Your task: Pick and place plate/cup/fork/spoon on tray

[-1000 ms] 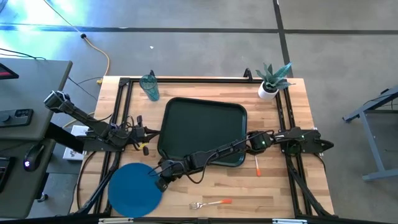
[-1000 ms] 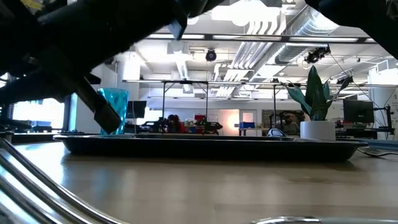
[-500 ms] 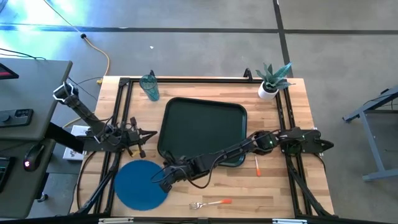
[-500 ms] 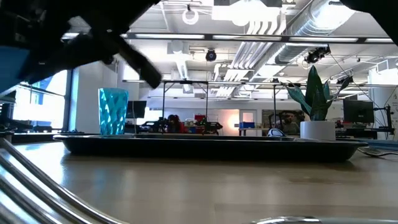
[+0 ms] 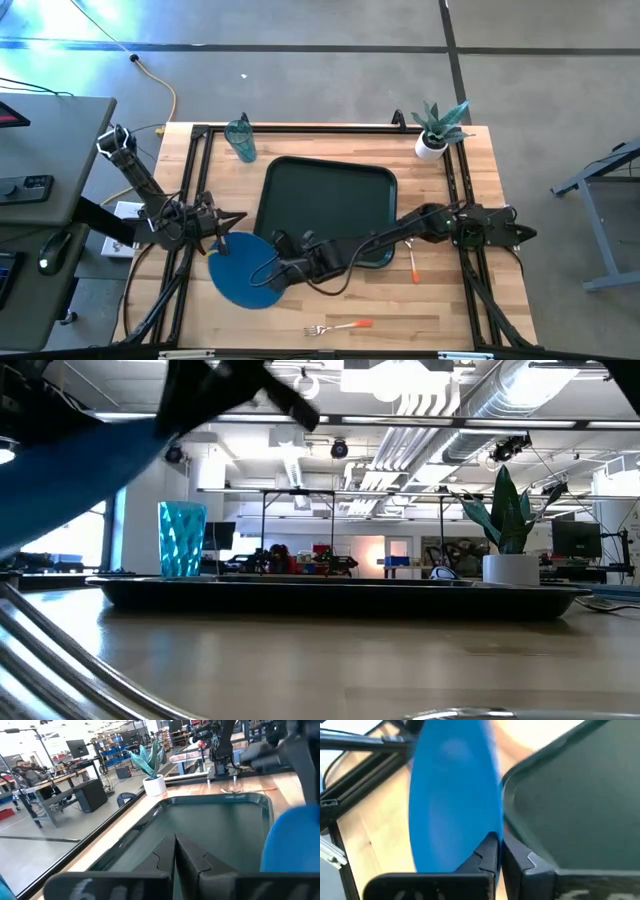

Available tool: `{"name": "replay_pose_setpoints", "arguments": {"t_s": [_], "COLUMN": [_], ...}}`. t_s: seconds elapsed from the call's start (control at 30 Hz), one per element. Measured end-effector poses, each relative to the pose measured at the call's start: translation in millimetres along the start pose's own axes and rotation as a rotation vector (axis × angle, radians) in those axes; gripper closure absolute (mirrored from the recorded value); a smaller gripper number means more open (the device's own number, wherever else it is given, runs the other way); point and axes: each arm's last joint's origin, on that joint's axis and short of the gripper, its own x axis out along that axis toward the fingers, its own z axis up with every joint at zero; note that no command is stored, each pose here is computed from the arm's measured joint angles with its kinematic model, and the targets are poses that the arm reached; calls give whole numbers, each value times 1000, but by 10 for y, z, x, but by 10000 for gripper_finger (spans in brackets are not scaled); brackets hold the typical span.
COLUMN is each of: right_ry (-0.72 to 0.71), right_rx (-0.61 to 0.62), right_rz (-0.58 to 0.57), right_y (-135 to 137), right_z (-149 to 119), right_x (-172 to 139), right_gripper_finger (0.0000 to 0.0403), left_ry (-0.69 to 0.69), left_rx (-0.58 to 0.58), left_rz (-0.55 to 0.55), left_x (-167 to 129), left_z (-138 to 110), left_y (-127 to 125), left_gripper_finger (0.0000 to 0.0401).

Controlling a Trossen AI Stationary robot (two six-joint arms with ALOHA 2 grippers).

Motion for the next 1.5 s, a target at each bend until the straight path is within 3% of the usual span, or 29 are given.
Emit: {"name": "replay_pose_setpoints", "arguments": {"t_s": [0.07, 0.4, 0.53, 0.7, 0.9, 1.1, 1.3, 1.5], "right_ry": [-7, -73, -47, 100, 181, 277, 307, 231], "right_rx": [-25, -46, -50, -40, 13, 34, 59, 30], "right_rz": [-56, -578, -637, -827, -883, -798, -830, -871], "right_y": [-65, -631, -821, -1316, -1883, -2298, -2425, -2312], "right_z": [79, 186, 233, 80, -148, -364, -516, -527], "right_x": [-185, -910, -757, -384, -41, 240, 259, 120], "right_gripper_finger": [403, 403, 403, 402, 402, 401, 402, 361], "left_ry": [-1, -8, -7, -4, 1, 12, 41, 57], "left_rx": [-2, -21, -39, -66, -61, -76, -97, -131], "left_rz": [-2, -55, -54, -80, -90, -65, -37, -3], "left_x": [-9, -41, -41, -41, -39, -11, 33, 66], "left_z": [-2, 0, 0, -6, -18, -32, -82, -108], "left_y": [-3, -27, -27, -35, -39, -25, -3, 18], "left_gripper_finger": [398, 398, 398, 398, 398, 398, 398, 385]}}
